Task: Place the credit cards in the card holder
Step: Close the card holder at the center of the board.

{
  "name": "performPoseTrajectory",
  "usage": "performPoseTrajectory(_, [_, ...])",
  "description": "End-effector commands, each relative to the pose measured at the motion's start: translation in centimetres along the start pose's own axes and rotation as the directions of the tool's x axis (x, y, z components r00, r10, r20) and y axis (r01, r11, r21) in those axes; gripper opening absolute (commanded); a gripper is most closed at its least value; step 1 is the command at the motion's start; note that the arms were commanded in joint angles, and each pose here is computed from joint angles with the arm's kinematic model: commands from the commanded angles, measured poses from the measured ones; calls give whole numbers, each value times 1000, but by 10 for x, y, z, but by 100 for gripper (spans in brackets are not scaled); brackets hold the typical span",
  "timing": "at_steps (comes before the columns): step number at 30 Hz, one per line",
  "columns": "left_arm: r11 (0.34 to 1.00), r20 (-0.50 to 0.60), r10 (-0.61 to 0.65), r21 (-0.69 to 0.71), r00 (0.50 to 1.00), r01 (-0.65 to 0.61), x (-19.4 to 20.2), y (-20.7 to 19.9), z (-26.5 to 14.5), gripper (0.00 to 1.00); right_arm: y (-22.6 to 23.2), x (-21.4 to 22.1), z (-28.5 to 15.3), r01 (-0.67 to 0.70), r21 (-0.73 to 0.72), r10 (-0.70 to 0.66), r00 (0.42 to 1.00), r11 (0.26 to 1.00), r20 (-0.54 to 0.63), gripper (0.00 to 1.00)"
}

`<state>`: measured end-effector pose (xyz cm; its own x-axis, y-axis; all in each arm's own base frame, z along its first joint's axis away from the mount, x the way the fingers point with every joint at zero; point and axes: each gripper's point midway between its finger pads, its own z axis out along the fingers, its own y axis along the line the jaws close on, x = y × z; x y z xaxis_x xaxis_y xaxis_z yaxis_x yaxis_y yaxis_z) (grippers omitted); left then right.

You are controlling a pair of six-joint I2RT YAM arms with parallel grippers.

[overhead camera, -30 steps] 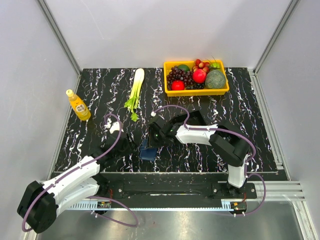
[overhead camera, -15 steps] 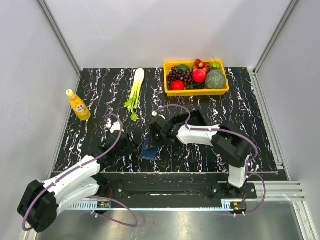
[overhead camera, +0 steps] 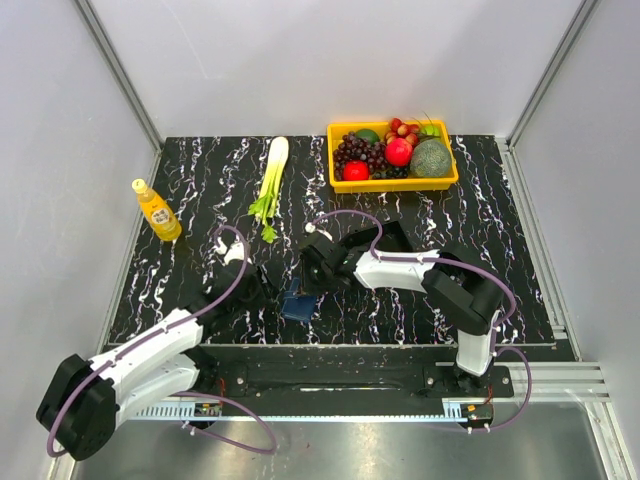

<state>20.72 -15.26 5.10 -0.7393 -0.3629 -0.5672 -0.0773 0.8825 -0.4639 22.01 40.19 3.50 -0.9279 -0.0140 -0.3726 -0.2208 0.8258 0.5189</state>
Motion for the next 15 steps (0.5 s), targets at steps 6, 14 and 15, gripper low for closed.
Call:
performPoseTrajectory(6, [998, 25, 14, 62, 1000, -15, -12, -19, 3, 39, -6, 12, -3, -27, 20, 27, 999, 999, -29, 0])
performPoseTrajectory(14, [996, 24, 32, 85, 999, -34, -14, -24, 3, 38, -26, 30, 5, -73, 76, 79, 994, 994, -70, 0])
performPoseTrajectory(15, [995, 27, 39, 94, 999, -41, -15, -26, 3, 38, -28, 29, 4, -80, 81, 85, 994, 993, -63, 0])
